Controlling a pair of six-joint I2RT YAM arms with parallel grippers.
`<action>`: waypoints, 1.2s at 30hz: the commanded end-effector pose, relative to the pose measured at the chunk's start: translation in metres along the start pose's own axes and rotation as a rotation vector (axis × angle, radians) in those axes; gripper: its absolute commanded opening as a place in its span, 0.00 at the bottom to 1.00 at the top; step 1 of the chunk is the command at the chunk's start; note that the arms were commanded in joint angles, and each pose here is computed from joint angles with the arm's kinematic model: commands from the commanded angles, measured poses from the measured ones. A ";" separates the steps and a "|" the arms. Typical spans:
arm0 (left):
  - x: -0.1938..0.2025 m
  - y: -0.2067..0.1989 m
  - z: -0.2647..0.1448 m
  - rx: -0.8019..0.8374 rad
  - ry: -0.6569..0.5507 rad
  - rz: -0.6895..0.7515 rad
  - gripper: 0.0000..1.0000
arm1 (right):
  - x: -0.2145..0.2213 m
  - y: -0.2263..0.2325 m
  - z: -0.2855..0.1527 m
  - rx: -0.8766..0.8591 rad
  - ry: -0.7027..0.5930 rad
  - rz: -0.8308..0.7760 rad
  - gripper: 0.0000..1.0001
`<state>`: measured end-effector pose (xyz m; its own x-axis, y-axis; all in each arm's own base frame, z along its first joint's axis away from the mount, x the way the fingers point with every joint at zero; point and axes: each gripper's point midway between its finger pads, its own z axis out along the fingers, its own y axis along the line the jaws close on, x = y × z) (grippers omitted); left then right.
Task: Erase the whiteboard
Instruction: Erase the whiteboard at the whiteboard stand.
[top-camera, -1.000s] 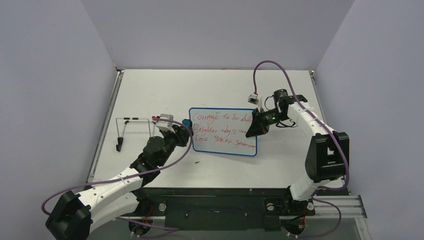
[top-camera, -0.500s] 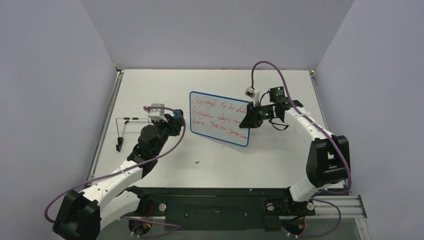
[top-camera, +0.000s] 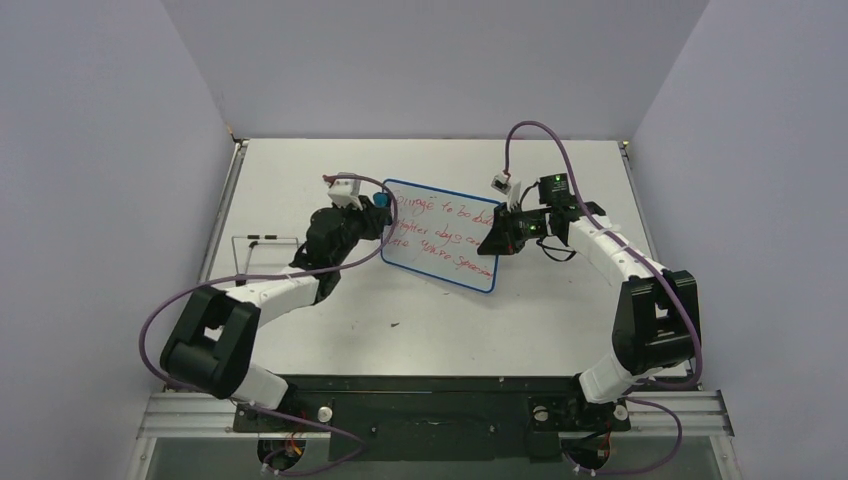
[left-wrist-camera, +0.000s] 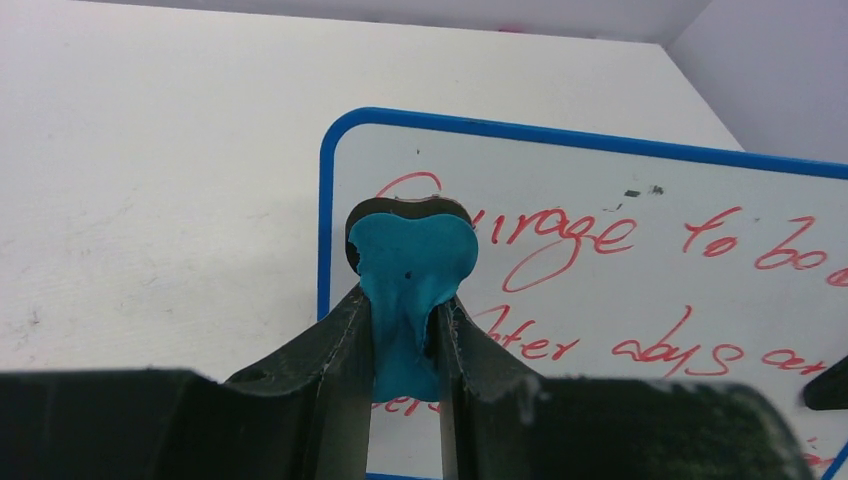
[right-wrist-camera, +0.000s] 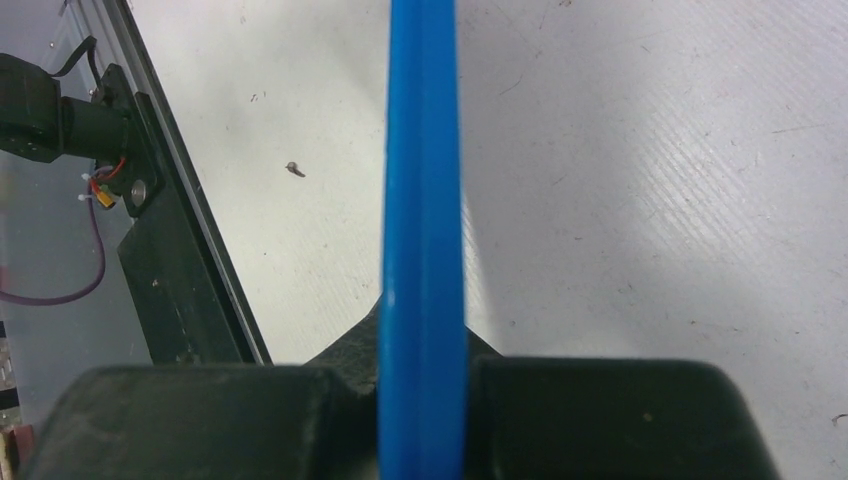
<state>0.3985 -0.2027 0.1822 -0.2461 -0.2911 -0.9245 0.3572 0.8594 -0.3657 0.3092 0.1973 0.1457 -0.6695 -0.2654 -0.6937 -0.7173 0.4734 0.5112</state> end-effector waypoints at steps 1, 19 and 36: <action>-0.024 -0.011 0.029 0.051 -0.092 0.048 0.00 | -0.023 0.009 -0.004 -0.018 -0.073 -0.075 0.00; -0.010 0.020 0.063 0.081 0.022 0.074 0.00 | -0.008 0.022 0.012 -0.088 0.013 -0.083 0.00; 0.016 0.004 0.056 0.031 0.152 0.174 0.00 | -0.007 0.023 0.015 -0.088 0.024 -0.087 0.00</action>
<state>0.4458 -0.2116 0.1459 -0.3274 -0.1085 -0.9386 0.4035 0.8822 -0.2427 0.3081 0.2069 0.1435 -0.6721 -0.2820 -0.6847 -0.7217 0.4563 0.5205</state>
